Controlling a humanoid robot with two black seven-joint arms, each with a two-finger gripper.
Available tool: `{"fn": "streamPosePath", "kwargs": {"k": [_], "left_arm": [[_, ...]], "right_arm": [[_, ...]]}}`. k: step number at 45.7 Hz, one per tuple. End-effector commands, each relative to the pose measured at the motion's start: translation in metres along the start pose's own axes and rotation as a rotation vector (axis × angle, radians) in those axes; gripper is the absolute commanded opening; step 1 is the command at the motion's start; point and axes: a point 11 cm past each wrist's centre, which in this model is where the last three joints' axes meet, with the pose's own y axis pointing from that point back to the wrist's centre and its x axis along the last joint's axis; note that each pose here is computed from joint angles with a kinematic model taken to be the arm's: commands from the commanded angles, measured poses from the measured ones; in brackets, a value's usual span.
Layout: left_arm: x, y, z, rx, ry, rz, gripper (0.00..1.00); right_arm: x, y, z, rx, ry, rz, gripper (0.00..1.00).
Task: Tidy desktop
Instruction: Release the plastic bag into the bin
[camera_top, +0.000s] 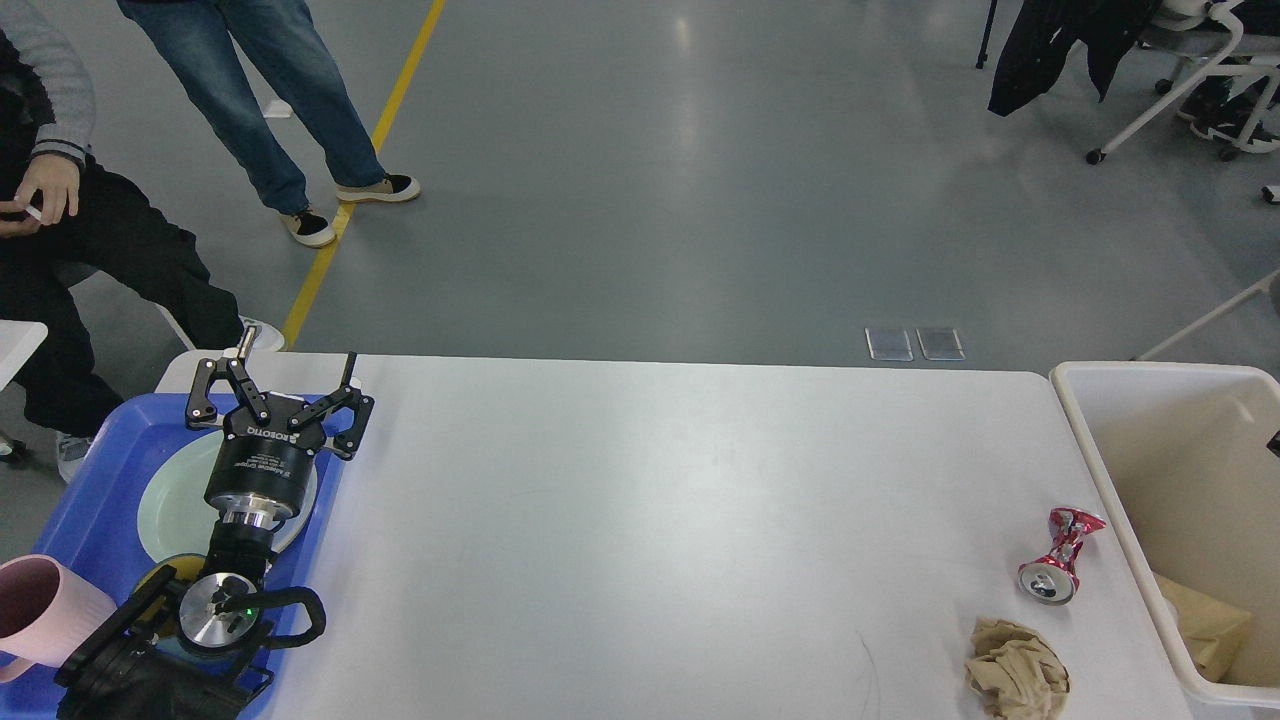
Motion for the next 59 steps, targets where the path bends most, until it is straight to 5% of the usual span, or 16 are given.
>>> {"fn": "streamPosePath", "kwargs": {"k": [1, 17, 40, 45, 47, 51, 59], "left_arm": [[0.0, 0.0, 0.0, -0.001, 0.0, 0.0, 0.96], [0.0, 0.0, 0.0, 0.0, 0.0, -0.001, 0.96], [0.0, 0.0, 0.0, 0.001, 0.0, -0.001, 0.96], [0.0, 0.0, 0.0, 0.001, 0.0, 0.0, 0.96], [0.0, -0.001, 0.0, 0.0, 0.0, -0.001, 0.96], [0.0, -0.001, 0.0, -0.001, 0.0, -0.001, 0.96], [0.0, 0.0, 0.0, 0.001, 0.0, 0.0, 0.96]], "right_arm": [[-0.046, -0.022, 0.007, -0.03, 0.031, 0.073, 0.0], [-0.124, -0.037, -0.036, 0.051, 0.108, 0.22, 0.0], [-0.14, -0.037, -0.041, 0.06, 0.123, 0.206, 0.0], [-0.135, -0.036, -0.041, 0.063, 0.113, 0.242, 0.61], [-0.132, -0.036, -0.041, 0.066, 0.105, 0.271, 0.75], [-0.13, -0.034, -0.043, 0.071, 0.098, 0.298, 0.9], [-0.129, -0.034, -0.043, 0.07, 0.096, 0.301, 0.9]]}}
